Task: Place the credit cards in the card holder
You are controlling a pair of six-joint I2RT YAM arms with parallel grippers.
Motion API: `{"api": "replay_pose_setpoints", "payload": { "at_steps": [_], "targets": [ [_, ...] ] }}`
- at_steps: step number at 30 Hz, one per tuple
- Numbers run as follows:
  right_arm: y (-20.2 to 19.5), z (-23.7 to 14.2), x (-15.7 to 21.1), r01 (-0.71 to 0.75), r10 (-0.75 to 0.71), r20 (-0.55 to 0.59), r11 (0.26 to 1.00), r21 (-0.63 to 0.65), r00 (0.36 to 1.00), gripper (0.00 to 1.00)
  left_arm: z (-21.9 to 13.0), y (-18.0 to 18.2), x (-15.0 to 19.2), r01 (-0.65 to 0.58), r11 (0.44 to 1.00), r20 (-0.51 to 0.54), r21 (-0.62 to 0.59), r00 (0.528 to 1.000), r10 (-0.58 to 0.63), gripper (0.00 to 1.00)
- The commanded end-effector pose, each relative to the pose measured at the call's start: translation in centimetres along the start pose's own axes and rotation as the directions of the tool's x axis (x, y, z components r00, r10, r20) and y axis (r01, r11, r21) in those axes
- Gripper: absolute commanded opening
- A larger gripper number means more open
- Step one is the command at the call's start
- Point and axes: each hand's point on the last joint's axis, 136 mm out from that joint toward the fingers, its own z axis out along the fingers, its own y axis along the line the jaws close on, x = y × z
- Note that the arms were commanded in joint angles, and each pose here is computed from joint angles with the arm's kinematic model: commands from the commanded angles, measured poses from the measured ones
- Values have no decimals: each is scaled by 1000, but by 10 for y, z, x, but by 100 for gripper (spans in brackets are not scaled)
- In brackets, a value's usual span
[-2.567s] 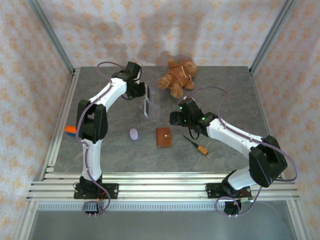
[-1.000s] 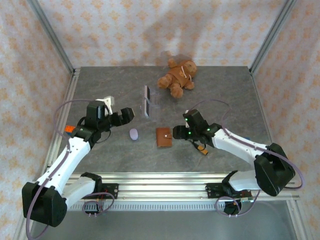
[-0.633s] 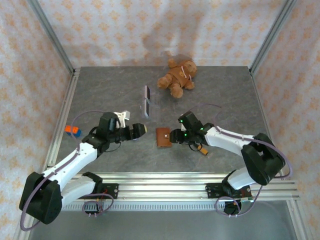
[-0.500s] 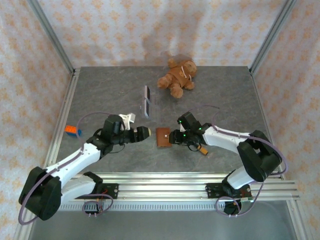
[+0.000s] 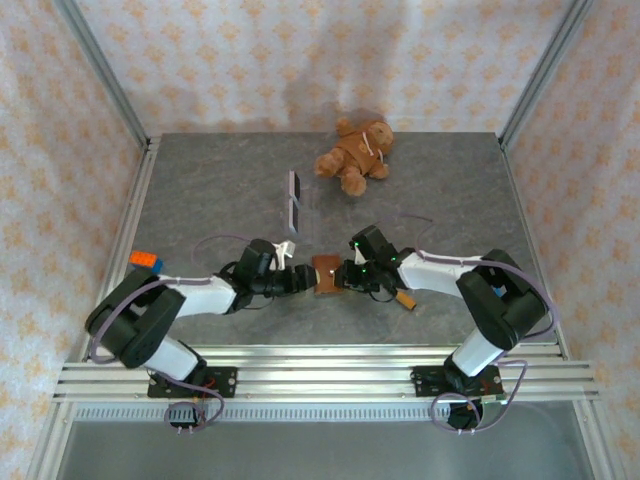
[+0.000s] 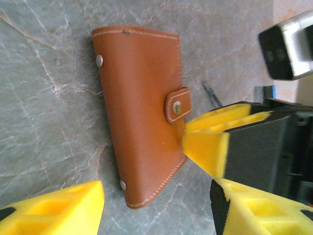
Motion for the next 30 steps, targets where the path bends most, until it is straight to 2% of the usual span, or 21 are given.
{"api": "replay_pose_setpoints", "payload": {
  "at_steps": [1, 5, 13, 19, 25, 30],
  "targets": [
    [-1, 8, 5, -10, 10, -11, 1000, -21, 1000, 26, 11, -12, -11, 6, 997, 41, 80, 999, -9, 59],
    [-3, 7, 8, -14, 14, -2, 999, -29, 1000, 23, 21, -3, -5, 48, 996, 22, 77, 999, -50, 59],
    [3, 9, 10, 11, -12, -9, 997, -72, 1000, 22, 26, 12, 4, 41, 999, 9, -34, 999, -41, 59],
    [10, 3, 5, 29, -30, -5, 997, -73, 1000, 26, 19, 16, 2, 66, 996, 51, -64, 997, -62, 59],
    [7, -12, -6, 54, -54, -2, 998, 35, 999, 31, 8, 24, 7, 67, 991, 57, -118, 997, -61, 59],
    [7, -23, -15, 53, -55, 36, 996, 66, 998, 35, 2, 23, 8, 56, 986, 40, -157, 998, -50, 61]
  ]
}}
